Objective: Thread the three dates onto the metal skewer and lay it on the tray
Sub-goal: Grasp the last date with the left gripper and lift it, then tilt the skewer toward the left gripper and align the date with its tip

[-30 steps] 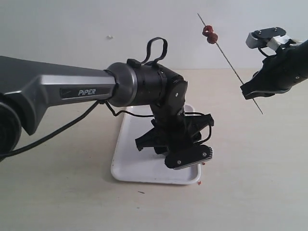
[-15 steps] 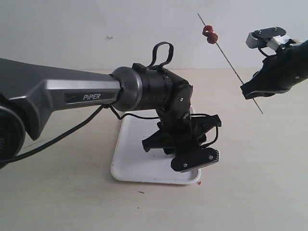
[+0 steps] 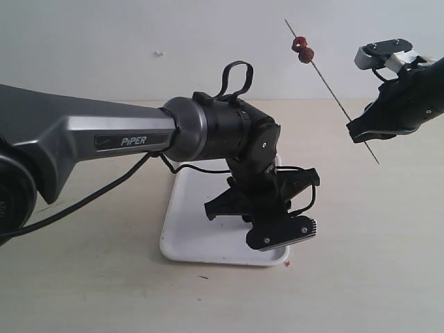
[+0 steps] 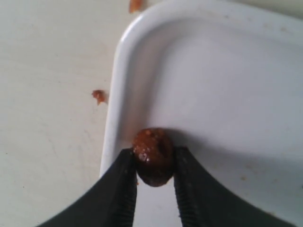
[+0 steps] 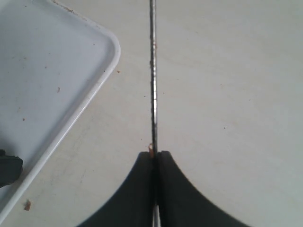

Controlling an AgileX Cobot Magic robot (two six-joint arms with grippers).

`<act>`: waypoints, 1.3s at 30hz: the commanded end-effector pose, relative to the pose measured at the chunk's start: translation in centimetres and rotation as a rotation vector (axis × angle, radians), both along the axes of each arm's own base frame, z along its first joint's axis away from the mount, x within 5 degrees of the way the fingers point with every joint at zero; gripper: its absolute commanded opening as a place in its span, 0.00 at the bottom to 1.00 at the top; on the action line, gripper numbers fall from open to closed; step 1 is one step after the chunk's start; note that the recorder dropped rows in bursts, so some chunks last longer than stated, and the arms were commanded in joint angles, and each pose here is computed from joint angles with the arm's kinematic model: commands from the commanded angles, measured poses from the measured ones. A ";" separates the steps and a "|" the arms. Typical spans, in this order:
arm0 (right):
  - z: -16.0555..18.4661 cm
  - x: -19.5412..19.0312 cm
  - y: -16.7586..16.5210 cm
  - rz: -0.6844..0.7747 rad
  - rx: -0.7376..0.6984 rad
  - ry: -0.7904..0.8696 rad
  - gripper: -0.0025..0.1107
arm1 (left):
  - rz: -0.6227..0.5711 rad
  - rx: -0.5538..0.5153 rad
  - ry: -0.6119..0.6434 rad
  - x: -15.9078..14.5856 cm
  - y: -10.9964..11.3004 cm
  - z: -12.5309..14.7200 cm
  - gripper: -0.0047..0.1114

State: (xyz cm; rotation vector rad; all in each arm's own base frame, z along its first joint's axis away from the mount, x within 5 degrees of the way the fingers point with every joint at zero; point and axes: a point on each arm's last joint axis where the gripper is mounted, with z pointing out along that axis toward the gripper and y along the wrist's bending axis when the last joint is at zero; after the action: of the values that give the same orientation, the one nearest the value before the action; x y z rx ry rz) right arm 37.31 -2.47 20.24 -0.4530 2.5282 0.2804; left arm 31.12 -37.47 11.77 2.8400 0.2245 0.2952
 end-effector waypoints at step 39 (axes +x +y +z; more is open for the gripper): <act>-1.1 -3.7 1.4 0.390 0.073 0.317 0.02 | 0.939 -0.549 -0.079 10.0 8.7 8.5 0.27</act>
State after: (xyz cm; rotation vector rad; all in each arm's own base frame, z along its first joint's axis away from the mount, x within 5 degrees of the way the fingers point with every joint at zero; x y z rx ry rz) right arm 34.08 -0.80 19.30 -0.8690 2.6801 0.6340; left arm 40.93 -29.10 19.47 1.9863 1.4282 0.3665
